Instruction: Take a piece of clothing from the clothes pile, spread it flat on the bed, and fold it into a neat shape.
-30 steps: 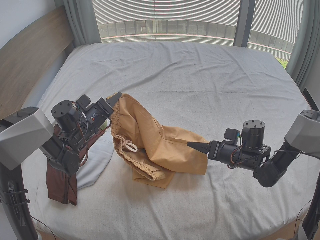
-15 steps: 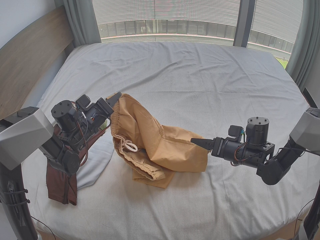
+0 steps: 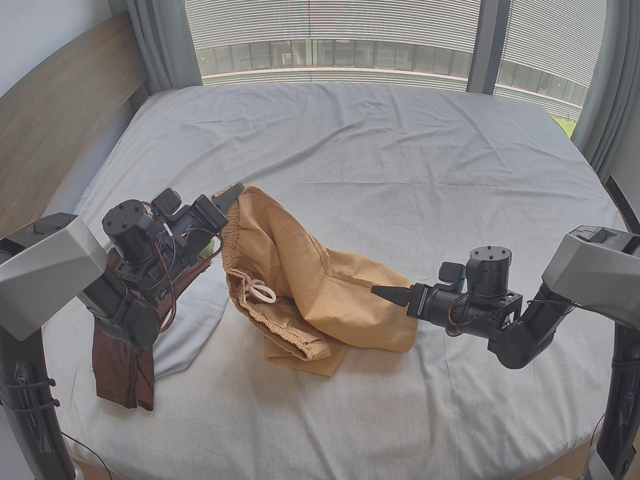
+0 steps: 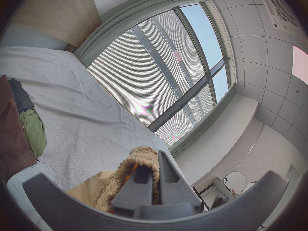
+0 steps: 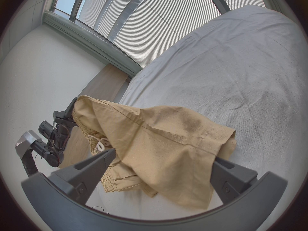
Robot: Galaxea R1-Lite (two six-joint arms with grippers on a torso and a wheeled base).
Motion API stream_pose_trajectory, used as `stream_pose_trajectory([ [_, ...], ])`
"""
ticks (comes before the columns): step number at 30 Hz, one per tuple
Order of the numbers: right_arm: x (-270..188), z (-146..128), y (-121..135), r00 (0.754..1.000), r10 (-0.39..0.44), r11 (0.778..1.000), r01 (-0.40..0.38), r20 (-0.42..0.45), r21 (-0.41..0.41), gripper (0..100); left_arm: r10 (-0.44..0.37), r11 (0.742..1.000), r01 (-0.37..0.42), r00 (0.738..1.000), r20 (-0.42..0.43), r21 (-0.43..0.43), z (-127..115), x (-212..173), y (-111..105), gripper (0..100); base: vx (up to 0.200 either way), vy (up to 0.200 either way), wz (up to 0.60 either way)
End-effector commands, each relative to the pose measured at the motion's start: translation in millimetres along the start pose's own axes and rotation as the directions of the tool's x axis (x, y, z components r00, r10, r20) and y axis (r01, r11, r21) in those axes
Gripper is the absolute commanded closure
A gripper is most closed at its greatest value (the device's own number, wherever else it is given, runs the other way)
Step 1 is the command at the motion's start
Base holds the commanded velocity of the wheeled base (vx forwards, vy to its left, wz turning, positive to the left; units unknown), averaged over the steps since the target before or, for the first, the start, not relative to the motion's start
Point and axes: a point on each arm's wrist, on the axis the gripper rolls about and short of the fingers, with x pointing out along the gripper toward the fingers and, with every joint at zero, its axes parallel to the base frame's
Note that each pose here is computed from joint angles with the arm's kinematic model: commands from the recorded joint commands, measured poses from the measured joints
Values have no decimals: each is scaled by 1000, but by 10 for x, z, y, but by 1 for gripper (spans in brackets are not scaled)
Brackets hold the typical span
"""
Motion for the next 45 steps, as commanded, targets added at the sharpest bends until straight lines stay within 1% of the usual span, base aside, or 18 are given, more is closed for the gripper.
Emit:
stream_pose_trajectory([
  [1,130,-52,-212,999,-33,999,33,-9,31,0,-1,1000,1,1000,2,-1,4,1,-8,100,0,0,0],
  [5,143,-20,-213,1000,-29,997,28,3,72,0,-2,1000,2,1000,3,-1,12,-1,-8,100,0,0,0],
  [6,157,18,-203,1000,-18,995,16,22,100,0,-3,1000,3,1000,4,-2,16,-1,-13,100,0,0,0],
  [9,178,34,-186,999,-4,994,0,36,109,0,-3,1000,3,1000,4,0,16,-1,-13,100,0,0,0],
  [19,266,-2,-211,999,0,994,-4,34,110,0,-7,1000,7,1000,8,0,34,-3,-31,100,0,0,0],
  [20,268,8,-213,999,1,994,-5,38,109,100,-7,1000,7,1000,8,0,34,-3,-31,100,0,0,0],
  [24,265,25,-217,999,3,994,-8,47,107,100,-7,1000,7,1000,8,0,34,-3,-31,100,0,0,0],
  [29,247,83,-207,993,-4,995,-8,116,102,100,-13,1000,13,1000,7,0,28,3,-49,100,0,0,0],
  [32,206,122,-172,989,11,993,-27,145,112,100,-16,1000,16,1000,8,0,27,8,-63,100,0,0,0],
  [36,8,299,34,976,64,990,-89,208,110,100,-63,998,63,998,24,8,96,13,-270,100,0,0,0],
  [37,-5,301,50,976,68,990,-92,207,111,100,-64,998,64,998,25,9,101,13,-275,100,0,0,0],
  [38,-85,348,127,972,91,988,-116,218,102,100,-88,996,87,996,34,13,142,7,-378,100,0,0,0],
  [39,-108,364,157,970,102,987,-126,222,96,100,-90,996,89,995,34,13,141,6,-393,100,0,0,0],
  [40,-193,418,241,962,135,985,-157,239,76,100,-105,994,105,994,33,12,142,0,-465,100,0,0,0],
  [41,-201,423,249,960,139,984,-161,241,74,100,-105,994,105,994,33,12,142,0,-465,100,0,0,0],
  [42,-321,501,350,948,177,979,-196,266,48,100,-117,993,117,993,25,14,127,-22,-541,100,0,0,0],
  [43,-376,541,408,941,191,977,-209,280,36,100,-124,992,123,992,25,16,134,-31,-575,100,0,0,0],
  [45,-432,556,451,938,199,976,-216,285,29,100,-128,992,128,992,22,14,123,-35,-599,100,0,0,0],
])
